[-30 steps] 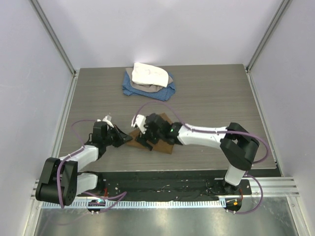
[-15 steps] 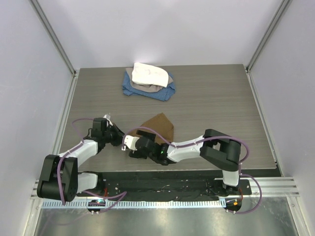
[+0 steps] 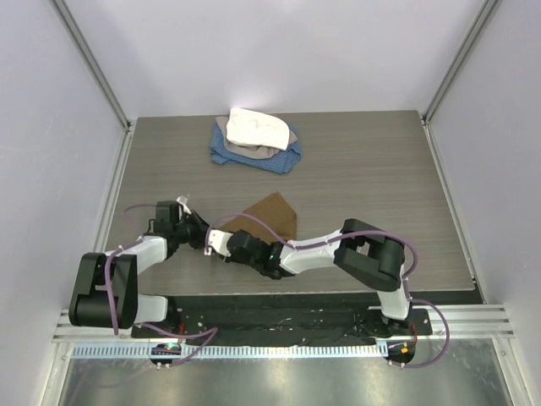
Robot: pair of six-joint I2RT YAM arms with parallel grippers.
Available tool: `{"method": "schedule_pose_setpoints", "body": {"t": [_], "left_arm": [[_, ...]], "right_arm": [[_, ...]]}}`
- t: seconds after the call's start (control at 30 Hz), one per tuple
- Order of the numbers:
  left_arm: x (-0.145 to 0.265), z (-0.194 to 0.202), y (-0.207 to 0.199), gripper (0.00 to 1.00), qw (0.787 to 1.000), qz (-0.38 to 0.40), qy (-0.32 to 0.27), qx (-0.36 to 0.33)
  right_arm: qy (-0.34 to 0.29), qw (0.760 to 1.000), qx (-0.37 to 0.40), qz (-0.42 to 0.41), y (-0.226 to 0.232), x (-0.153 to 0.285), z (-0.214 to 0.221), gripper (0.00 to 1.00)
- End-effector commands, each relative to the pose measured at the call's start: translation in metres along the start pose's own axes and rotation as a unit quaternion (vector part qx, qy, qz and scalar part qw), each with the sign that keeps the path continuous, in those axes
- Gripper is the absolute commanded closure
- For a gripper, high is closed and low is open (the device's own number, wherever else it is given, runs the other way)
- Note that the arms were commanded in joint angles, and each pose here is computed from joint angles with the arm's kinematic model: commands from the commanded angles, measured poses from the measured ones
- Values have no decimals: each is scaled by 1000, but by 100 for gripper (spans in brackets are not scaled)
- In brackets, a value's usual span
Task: Fold the napkin, place the utensils inside, and roll it up
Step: Roll the napkin with the utensil
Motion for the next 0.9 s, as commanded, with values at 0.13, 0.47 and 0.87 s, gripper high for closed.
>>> {"method": "schedule_pose_setpoints", "body": {"t": [0.13,0.47,0.87], "left_arm": [[-3,-12,-14,67,999,32,-8,-14],[6,-27,-12,36,995,2,-77,-65],[21,-17,-11,22,983,51,-139,-112]], "right_arm": [[120,968,-75,-206,19,4,32,69],[144,904,-214,-341,-6,6,22,75],[142,815,-325,-458,-27,3,8,77]]}}
Point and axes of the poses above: each gripper's point midway between its finger pads, its own x axis back along the fingers, its own y axis along the line the jaws close on, z = x × y, the point moved 6 cm from there along x, back along the fingers
